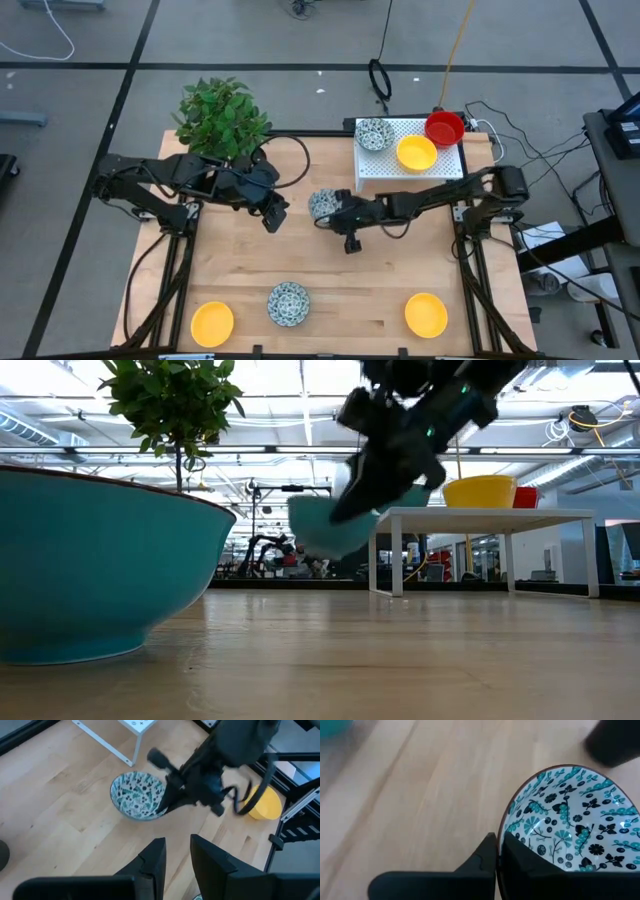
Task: Pick & Place Mini bowls
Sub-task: Stack the blue bowl on the blue bowl on the shelf
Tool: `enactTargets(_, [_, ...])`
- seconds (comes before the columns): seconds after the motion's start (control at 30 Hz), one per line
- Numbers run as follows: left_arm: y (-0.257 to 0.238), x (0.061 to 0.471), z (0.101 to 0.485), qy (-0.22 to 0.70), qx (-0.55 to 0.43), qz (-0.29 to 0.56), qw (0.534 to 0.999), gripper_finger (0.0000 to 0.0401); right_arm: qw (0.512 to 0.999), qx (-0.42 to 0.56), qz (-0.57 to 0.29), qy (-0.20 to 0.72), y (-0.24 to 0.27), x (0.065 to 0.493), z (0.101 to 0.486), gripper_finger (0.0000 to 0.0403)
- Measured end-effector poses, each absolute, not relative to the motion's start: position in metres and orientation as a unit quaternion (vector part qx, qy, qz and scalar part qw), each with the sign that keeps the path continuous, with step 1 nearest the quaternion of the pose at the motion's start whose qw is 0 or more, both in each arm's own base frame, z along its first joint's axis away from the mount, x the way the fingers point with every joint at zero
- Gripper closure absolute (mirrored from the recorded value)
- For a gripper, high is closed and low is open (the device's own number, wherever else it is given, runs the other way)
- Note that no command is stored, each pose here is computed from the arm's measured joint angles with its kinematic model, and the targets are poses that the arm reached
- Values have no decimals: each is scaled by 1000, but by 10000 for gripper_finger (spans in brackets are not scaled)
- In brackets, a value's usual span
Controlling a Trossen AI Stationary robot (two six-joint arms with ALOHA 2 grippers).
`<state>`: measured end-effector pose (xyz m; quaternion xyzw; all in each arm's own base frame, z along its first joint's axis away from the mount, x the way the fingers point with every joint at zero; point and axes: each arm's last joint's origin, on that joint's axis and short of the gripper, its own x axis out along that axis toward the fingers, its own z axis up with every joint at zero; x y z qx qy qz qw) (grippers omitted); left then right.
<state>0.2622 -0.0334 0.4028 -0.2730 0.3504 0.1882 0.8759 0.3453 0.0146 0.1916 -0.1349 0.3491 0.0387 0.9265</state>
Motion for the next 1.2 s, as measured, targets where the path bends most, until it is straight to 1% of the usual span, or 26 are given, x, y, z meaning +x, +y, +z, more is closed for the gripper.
enactTargets(0.07, [-33,262,403,351,-268,187,877,311,929,-133,25,345,14,338,205,400])
enactTargets(0.3, [-33,264,402,352,-268,188,877,311,945,-155,-58,283,6,309,262,401])
enactTargets(0.47, [-32,265,402,347,-271,189,878,311,946,-159,-148,242,-10,282,298,401])
enactTargets(0.6, [-32,267,405,334,-274,184,883,311,932,-156,-233,228,-31,261,316,401])
enactTargets(0.73, [-32,270,408,317,-268,173,893,311,923,-137,-282,222,-54,249,324,401])
enactTargets(0.87, [-33,272,410,303,-261,163,902,311,912,-100,-320,237,-76,244,319,401])
enactTargets(1.0, [-33,273,411,300,-259,161,904,311,912,-51,-325,244,-93,245,311,402])
enactTargets(1.2, [-33,272,411,301,-258,163,904,311,903,-19,-344,257,-106,250,299,400])
